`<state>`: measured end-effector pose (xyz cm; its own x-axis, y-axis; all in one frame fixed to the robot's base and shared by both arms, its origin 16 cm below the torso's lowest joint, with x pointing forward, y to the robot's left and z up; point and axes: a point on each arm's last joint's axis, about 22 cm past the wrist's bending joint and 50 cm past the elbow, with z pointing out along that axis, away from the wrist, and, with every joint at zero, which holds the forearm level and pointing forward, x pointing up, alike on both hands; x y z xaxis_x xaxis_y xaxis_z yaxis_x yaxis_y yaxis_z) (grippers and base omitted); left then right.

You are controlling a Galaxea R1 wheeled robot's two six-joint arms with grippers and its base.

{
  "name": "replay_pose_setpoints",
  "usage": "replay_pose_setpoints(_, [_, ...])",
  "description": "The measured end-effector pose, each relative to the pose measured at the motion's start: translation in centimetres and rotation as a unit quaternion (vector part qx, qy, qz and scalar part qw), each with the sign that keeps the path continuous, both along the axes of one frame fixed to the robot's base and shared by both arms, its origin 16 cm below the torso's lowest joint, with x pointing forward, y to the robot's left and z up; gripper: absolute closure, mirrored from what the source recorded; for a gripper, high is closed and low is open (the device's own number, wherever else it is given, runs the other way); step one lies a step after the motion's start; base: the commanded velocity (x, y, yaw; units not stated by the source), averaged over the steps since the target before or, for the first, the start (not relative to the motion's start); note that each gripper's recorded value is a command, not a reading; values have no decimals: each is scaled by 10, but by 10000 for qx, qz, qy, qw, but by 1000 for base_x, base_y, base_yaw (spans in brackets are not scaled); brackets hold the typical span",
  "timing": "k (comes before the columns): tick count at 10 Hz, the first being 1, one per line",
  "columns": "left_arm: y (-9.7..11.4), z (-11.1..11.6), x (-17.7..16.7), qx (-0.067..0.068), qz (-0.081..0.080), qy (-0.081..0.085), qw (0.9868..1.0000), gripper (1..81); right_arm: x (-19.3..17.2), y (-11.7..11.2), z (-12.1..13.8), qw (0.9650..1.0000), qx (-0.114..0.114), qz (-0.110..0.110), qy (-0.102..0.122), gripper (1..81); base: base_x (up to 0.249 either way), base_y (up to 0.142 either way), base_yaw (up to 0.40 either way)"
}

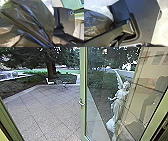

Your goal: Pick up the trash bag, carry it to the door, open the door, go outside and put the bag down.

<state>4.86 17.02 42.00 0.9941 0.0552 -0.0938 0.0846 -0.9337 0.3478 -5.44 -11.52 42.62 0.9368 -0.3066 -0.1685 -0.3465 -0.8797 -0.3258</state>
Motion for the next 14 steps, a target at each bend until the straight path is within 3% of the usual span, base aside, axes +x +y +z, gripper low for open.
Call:
replay_pose_setpoints(2, [-15, 2, -2, -109, -7, 17, 9999, 811, 0, -1, 0, 10000, -2, 4, 2, 10, 87, 0, 0])
replay_pose_setpoints(6, [1, 0, 0, 6, 1, 0, 10000, 811, 0, 2, 0, 10000, 10, 0, 6, 10, 88, 0, 0])
replay_pose_setpoints(7, [-9, 1, 2, -52, 2, -18, 10000, 811, 2, -7, -1, 10000, -41, 22, -8, 10, 88, 0, 0])
replay_pose_setpoints(8, [-14, 2, -3, -104, -6, 20, 9999, 811, 0, -1, 0, 10000, -10, 10, -3, 10, 88, 0, 0])
replay_pose_setpoints(10, [0, 0, 1, -7, 1, -2, 10000, 811, -4, 3, 1, 10000, 21, -9, 38, 10, 88, 0, 0])
replay_pose_setpoints(11, [-3, 0, 2, -19, 3, -13, 10000, 811, -1, -7, -1, 10000, -47, 11, 10, 10, 88, 0, 0])
replay_pose_setpoints(14, [-6, 1, 0, -41, -2, 5, 10000, 811, -4, 1, 0, 10000, 5, -1, 23, 10, 89, 0, 0])
